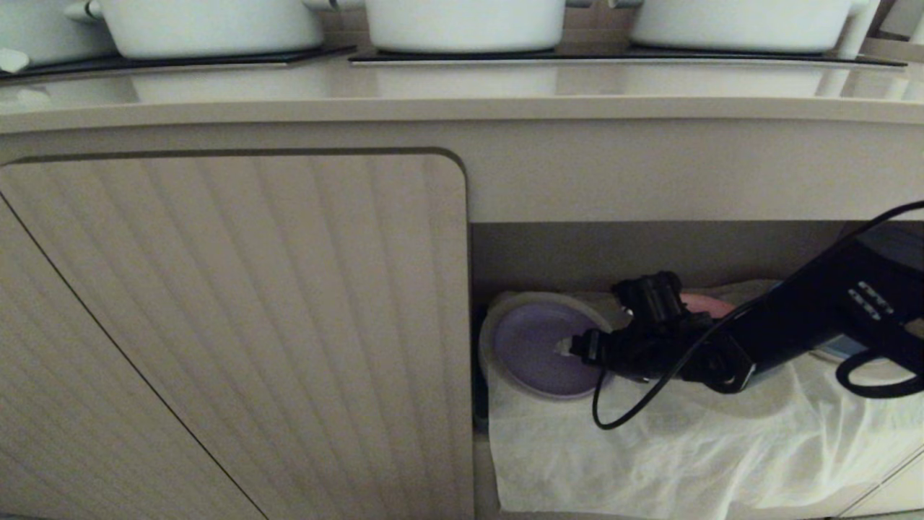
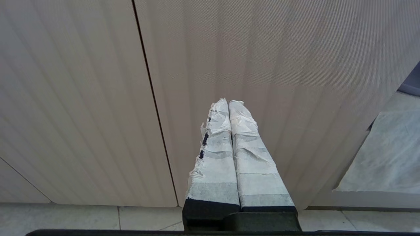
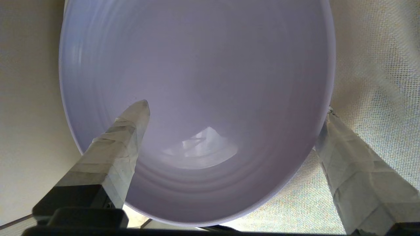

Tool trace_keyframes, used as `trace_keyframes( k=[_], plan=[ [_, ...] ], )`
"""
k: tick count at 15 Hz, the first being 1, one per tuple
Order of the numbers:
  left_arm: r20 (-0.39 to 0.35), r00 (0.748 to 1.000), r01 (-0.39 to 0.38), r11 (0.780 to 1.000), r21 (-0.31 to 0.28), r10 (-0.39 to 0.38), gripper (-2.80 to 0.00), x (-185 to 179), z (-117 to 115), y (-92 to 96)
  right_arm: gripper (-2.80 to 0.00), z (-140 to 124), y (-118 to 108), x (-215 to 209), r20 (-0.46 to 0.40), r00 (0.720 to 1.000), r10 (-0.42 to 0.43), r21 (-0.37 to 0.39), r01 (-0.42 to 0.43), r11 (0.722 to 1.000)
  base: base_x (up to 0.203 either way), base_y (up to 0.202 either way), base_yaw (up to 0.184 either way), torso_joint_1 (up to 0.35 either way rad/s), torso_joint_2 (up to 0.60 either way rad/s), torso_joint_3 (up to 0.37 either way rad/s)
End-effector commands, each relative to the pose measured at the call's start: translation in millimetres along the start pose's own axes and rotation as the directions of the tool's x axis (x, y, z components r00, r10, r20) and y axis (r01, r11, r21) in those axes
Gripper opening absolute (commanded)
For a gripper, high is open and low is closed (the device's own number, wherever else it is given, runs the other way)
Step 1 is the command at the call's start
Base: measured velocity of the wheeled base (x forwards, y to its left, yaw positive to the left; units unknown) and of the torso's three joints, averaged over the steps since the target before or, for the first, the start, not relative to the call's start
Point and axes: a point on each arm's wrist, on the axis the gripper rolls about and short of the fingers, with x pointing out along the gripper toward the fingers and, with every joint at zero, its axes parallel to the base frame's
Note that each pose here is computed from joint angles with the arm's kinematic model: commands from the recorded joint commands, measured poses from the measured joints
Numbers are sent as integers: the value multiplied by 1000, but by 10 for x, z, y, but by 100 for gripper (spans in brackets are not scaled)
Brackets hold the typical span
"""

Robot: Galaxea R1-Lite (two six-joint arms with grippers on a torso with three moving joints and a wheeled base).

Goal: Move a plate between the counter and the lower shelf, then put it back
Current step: Pick up the plate in the cupboard

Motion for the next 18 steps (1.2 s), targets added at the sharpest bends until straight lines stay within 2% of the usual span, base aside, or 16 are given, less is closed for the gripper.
trace_keyframes(
  k=[1,7,8,18],
  plan=[
    [-1,1000,-1,1000,0,1,-280,1,0,0,0,-16,-10,11,-9,1000,-6,3,6,1000,0,0,0,0,0,0],
    [-1,1000,-1,1000,0,1,-280,1,0,0,0,-68,8,53,-6,999,-46,-5,46,999,0,0,0,0,0,0],
    [-1,1000,-1,1000,0,1,-280,1,0,0,-280,-68,12,53,-5,999,-45,-7,45,999,0,0,0,0,0,0],
    [-1,1000,-1,1000,0,1,-280,1,0,0,-280,-48,29,31,14,999,-50,-8,50,999,0,0,0,0,0,0]
  ],
)
